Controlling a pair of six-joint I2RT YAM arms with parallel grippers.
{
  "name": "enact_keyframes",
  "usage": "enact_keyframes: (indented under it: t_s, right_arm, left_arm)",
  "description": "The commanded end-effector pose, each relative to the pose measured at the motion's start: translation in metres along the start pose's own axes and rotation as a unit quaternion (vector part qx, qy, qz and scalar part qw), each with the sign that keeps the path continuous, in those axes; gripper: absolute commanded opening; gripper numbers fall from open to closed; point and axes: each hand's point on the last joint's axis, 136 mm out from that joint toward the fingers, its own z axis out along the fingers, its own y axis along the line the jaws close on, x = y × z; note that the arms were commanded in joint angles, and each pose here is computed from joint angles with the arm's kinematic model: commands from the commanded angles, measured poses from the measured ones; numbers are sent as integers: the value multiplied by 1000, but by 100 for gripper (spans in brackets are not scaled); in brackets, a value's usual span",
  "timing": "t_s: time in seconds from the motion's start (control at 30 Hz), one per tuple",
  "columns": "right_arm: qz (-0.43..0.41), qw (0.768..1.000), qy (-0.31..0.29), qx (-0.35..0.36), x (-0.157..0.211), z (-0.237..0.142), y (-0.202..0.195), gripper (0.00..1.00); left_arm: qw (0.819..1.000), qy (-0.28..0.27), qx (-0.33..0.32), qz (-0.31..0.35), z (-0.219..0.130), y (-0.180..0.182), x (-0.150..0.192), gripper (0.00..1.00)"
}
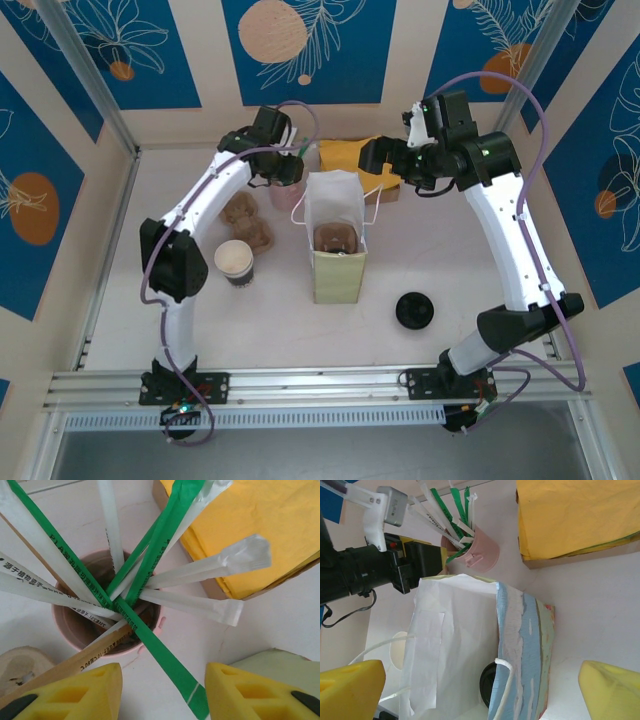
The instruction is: Pack the takeout coffee
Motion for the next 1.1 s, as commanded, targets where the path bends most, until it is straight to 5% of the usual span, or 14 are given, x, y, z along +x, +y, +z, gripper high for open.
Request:
enact_keyframes:
  t_s: [0.0,0.57,0.83,1.07]
  right_arm:
    - [10,1000,0,-6,8,-11,2,99]
    - [11,1000,13,2,11,-3,6,99]
    - [9,1000,17,1,12,-1,6,99]
    - [7,1000,17,2,14,-1,5,99]
  left_arm:
    - [999,23,-9,23,10,-2,13,46]
    - [997,52,0,51,26,-8,28,46]
    - [996,57,-36,64,27,4,30,36]
    - [996,51,-42,64,20,3,28,15]
